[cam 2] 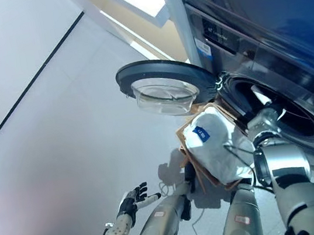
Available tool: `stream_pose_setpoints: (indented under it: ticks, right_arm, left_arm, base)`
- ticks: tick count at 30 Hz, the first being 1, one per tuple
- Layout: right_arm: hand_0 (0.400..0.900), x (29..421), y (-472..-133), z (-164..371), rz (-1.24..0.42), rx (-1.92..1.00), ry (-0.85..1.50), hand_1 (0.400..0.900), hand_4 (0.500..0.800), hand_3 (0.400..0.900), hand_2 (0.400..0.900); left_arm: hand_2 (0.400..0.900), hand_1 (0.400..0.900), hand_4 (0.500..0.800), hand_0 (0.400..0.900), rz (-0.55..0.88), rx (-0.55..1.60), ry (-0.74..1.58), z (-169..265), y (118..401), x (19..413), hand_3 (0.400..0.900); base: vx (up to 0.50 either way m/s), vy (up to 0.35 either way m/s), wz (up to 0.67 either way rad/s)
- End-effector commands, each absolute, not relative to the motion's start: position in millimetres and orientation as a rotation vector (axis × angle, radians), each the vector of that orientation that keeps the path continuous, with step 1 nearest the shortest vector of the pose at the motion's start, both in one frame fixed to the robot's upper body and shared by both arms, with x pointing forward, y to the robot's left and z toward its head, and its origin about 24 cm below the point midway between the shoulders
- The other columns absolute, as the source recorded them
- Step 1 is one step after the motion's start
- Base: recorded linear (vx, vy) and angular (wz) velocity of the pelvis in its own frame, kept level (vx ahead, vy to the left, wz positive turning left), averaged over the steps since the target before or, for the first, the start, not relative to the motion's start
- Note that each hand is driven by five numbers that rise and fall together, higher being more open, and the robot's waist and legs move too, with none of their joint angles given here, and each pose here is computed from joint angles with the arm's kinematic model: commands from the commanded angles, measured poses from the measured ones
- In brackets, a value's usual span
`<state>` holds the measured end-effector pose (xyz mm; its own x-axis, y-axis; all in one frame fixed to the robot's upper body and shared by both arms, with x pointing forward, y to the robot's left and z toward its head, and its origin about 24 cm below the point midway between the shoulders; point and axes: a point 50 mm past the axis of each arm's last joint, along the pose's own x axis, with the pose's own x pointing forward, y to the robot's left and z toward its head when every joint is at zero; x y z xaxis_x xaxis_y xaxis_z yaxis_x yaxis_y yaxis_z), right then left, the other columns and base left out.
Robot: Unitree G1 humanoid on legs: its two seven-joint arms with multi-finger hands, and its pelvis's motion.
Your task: Put the clothes in the basket into the washing machine.
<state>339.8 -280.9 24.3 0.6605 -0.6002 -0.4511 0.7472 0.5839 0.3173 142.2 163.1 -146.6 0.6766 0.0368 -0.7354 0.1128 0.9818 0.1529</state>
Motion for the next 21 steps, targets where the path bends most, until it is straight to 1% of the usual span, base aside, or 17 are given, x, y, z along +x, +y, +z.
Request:
stream_pose_setpoints:
  ticks: [1, 3, 4, 5, 6, 7, 8, 9, 10, 11, 12, 13, 14, 18, 19, 21]
  right_arm:
    - [0.9, 306.2, -285.6, -16.4, -0.723, 0.4, 0.367, 0.9, 0.8, 0.9, 0.9]
    - [0.9, 289.8, -282.0, -36.7, -0.726, 0.423, 0.43, 0.9, 0.8, 0.9, 0.9]
    - [0.9, 289.2, -281.8, -37.4, -0.726, 0.424, 0.431, 0.9, 0.8, 0.9, 0.9]
    - [0.9, 272.5, -278.0, -55.0, -0.721, 0.402, 0.491, 0.9, 0.8, 0.9, 0.9]
    - [0.9, 272.1, -277.6, -55.5, -0.721, 0.402, 0.492, 0.9, 0.8, 0.9, 0.9]
    - [0.9, 260.2, -275.0, -66.8, -0.716, 0.384, 0.534, 0.9, 0.8, 0.9, 0.9]
    - [0.9, 238.2, -265.7, -87.4, -0.655, 0.304, 0.628, 0.9, 0.8, 0.9, 0.9]
    - [0.9, 238.1, -265.3, -87.6, -0.654, 0.304, 0.629, 0.9, 0.8, 0.9, 0.9]
    - [0.9, 212.6, -257.3, -107.1, -0.598, 0.215, 0.733, 0.9, 0.8, 0.9, 0.9]
    - [0.9, 201.1, -255.0, -114.2, -0.567, 0.164, 0.776, 0.9, 0.8, 0.9, 0.9]
    - [0.9, 200.8, -254.8, -114.5, -0.567, 0.164, 0.776, 0.9, 0.8, 0.9, 0.9]
    - [0.9, 179.1, -252.1, -126.2, -0.547, 0.114, 0.844, 0.9, 0.8, 0.9, 0.9]
    - [0.9, 169.6, -250.5, -130.9, -0.527, 0.082, 0.872, 0.9, 0.8, 0.9, 0.9]
    - [0.9, 135.4, -241.4, -145.5, -0.313, -0.227, 0.985, 0.9, 0.8, 0.9, 0.9]
    - [0.9, 129.9, -234.8, -148.5, -0.206, -0.339, 1.0, 0.9, 0.8, 0.9, 0.9]
    - [0.9, 110.9, -231.0, -154.7, -0.043, -0.549, 1.044, 0.9, 0.8, 0.9, 0.9]
  left_arm:
    - [0.9, 0.9, 0.8, 0.9, 0.043, 0.233, 0.899, -149.9, 190.0, 139.0, 0.9]
    - [0.9, 0.9, 0.8, 0.9, 0.041, 0.244, 0.89, -149.4, 192.9, 137.7, 0.9]
    - [0.9, 0.9, 0.8, 0.9, 0.041, 0.245, 0.891, -149.5, 193.3, 137.1, 0.9]
    - [0.9, 0.9, 0.8, 0.9, 0.042, 0.253, 0.904, -150.2, 197.0, 135.3, 0.9]
    - [0.9, 0.9, 0.8, 0.9, 0.042, 0.254, 0.906, -150.3, 197.4, 134.8, 0.9]
    - [0.9, 0.9, 0.8, 0.9, 0.047, 0.255, 0.914, -150.7, 199.7, 133.4, 0.9]
    - [0.9, 0.9, 0.8, 0.9, 0.049, 0.262, 0.941, -152.6, 203.1, 128.3, 0.9]
    - [0.9, 0.9, 0.8, 0.9, 0.05, 0.262, 0.941, -152.6, 203.4, 128.0, 0.9]
    - [0.9, 0.9, 0.8, 0.9, 0.044, 0.274, 0.971, -154.8, 206.5, 122.1, 0.9]
    - [0.9, 0.9, 0.8, 0.9, 0.043, 0.279, 0.987, -156.0, 208.3, 118.1, 0.9]
    - [0.9, 0.9, 0.8, 0.9, 0.043, 0.279, 0.988, -156.0, 208.3, 117.7, 0.9]
    - [0.9, 0.9, 0.8, 0.9, 0.05, 0.285, 1.009, -157.3, 211.5, 112.8, 0.9]
    - [0.9, 0.9, 0.8, 0.9, 0.056, 0.288, 1.019, -157.8, 213.6, 110.0, 0.9]
    - [0.9, 0.9, 0.8, 0.9, 0.074, 0.296, 1.048, -159.4, 220.0, 99.4, 0.9]
    - [0.9, 0.9, 0.8, 0.9, 0.076, 0.302, 1.053, -159.5, 222.0, 96.9, 0.9]
    - [0.9, 0.9, 0.8, 0.9, 0.07, 0.318, 1.071, -160.6, 224.4, 90.1, 0.9]
  base:
    - [0.024, -0.043, -0.02]
    - [0.032, -0.038, -0.07]
    - [0.022, -0.027, -0.17]
    - [0.012, -0.017, -0.13]
    - [0.024, -0.04, -0.16]
    - [0.03, -0.058, -0.16]
    - [0.023, -0.056, -0.14]
    - [0.037, -0.059, -0.17]
    - [0.035, -0.036, -0.09]
    - [0.041, -0.038, -0.1]
    - [0.03, -0.027, -0.05]
    - [0.031, -0.028, -0.05]
    - [0.037, -0.031, -0.08]
    - [0.006, -0.018, -0.07]
    - [0.0, 0.0, 0.0]
    - [0.0, 0.0, 0.0]
